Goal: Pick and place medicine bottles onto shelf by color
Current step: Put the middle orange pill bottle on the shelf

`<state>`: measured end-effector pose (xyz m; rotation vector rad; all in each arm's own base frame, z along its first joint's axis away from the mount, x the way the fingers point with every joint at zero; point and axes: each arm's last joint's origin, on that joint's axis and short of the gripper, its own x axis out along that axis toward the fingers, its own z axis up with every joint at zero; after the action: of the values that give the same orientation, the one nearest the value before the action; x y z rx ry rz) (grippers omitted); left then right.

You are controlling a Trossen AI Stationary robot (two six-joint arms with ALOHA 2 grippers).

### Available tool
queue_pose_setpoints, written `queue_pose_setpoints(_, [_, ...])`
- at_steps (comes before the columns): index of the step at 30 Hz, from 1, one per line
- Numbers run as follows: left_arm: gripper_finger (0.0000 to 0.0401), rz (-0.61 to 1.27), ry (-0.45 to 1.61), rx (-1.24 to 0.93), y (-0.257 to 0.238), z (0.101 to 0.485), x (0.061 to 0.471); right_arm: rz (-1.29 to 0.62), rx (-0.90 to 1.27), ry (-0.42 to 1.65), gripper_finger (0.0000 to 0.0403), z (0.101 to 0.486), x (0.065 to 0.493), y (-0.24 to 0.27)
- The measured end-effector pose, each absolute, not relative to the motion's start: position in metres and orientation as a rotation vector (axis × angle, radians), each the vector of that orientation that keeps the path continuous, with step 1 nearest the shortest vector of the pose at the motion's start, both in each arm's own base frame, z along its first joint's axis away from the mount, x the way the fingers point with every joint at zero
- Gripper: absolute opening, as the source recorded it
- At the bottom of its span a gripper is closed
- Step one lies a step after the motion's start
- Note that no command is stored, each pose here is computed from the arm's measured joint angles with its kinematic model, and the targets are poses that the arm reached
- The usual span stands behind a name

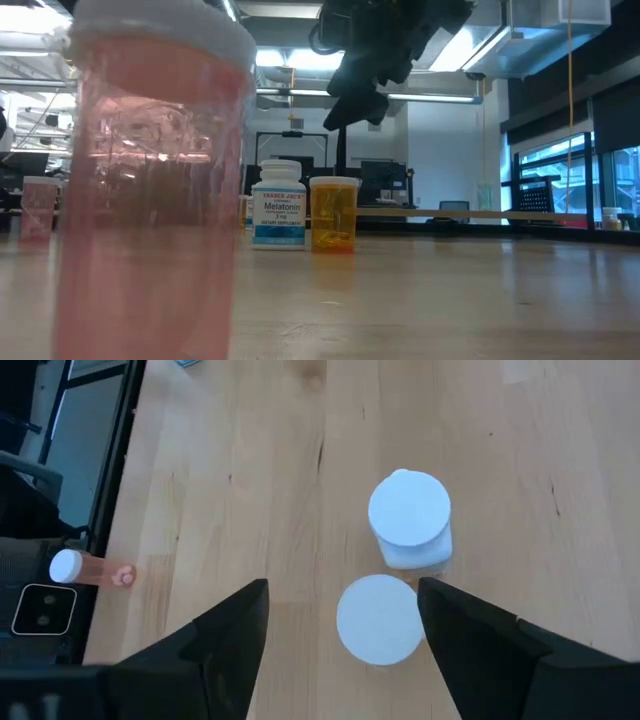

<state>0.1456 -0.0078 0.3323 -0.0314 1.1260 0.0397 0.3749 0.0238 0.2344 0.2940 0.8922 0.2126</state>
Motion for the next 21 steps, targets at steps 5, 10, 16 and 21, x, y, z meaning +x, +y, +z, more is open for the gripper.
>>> queue_pose_setpoints(5, [0.0289,0.04,1.126,-0.032,-0.0078,0.3323,0.1456,0.213,0.294,0.892,0.0259,0.2345,0.3748,0.0238])
queue_pose_setpoints(10, [0.0289,0.04,1.126,-0.032,-0.0078,0.3324,0.1456,0.213,0.294,0.892,0.026,0.2346,0.3748,0.024])
queue_pose_setpoints(16, [0.0289,0.04,1.125,-0.032,-0.0078,0.3324,0.1456,0.192,0.311,0.897,0.0273,0.2343,0.3746,0.0237])
queue_pose_setpoints(21, [0.0289,0.04,1.126,-0.031,-0.0078,0.3324,0.1456,0.191,0.312,0.908,0.032,0.2322,0.3748,0.0237])
